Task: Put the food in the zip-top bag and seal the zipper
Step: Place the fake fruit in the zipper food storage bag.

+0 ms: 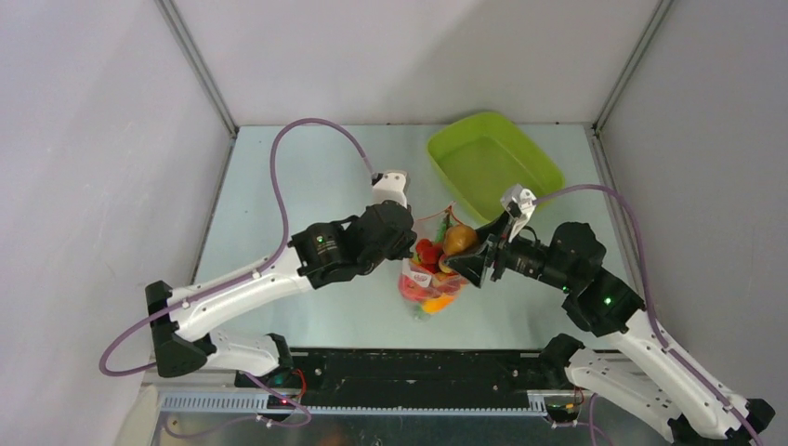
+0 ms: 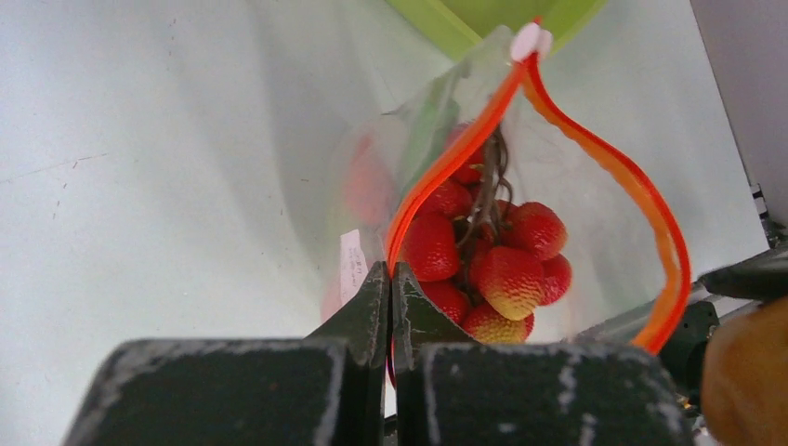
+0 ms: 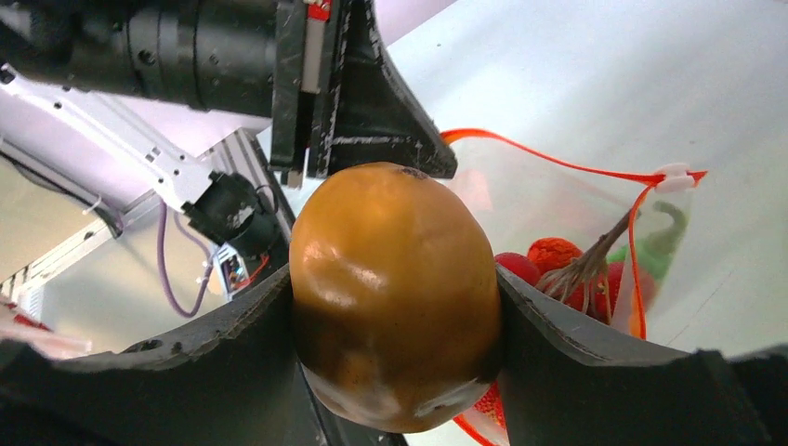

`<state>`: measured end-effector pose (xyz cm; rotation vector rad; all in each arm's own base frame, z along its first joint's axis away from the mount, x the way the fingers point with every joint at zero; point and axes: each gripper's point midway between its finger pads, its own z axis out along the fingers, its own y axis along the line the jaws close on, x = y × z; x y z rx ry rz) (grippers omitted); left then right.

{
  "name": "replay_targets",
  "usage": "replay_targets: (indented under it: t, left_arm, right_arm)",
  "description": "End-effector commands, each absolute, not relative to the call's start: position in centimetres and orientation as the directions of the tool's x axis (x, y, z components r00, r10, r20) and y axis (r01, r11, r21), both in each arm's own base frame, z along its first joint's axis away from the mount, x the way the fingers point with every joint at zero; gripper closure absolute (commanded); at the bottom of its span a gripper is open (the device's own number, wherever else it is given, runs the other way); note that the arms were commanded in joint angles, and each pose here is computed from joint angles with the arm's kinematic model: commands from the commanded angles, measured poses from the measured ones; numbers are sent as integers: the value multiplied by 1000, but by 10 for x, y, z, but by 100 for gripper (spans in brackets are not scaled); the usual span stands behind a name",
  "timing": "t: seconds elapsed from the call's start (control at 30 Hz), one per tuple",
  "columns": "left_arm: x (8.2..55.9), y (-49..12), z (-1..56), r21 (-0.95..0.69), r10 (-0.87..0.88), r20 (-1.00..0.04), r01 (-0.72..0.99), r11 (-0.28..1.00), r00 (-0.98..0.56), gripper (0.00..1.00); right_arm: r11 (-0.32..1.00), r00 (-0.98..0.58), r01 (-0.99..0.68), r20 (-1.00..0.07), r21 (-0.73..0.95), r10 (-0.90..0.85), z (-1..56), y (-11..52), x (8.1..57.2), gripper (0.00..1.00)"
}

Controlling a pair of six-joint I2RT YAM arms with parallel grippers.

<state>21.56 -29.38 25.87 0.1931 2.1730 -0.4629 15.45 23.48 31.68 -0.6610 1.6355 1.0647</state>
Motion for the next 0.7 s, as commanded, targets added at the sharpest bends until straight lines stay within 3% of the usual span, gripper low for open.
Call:
replay_targets:
  t: [0.0, 0.67]
  left_arm:
    - [217, -300, 289, -360, -146, -809, 284, 889, -569, 100]
    - [212, -294, 294, -412, -203, -807, 282, 866, -554, 100]
  right_arm:
    - [500, -245, -810, -951, 307, 188, 351, 243, 175, 49]
    - [649, -353, -691, -932, 319, 83, 278, 275, 212, 35]
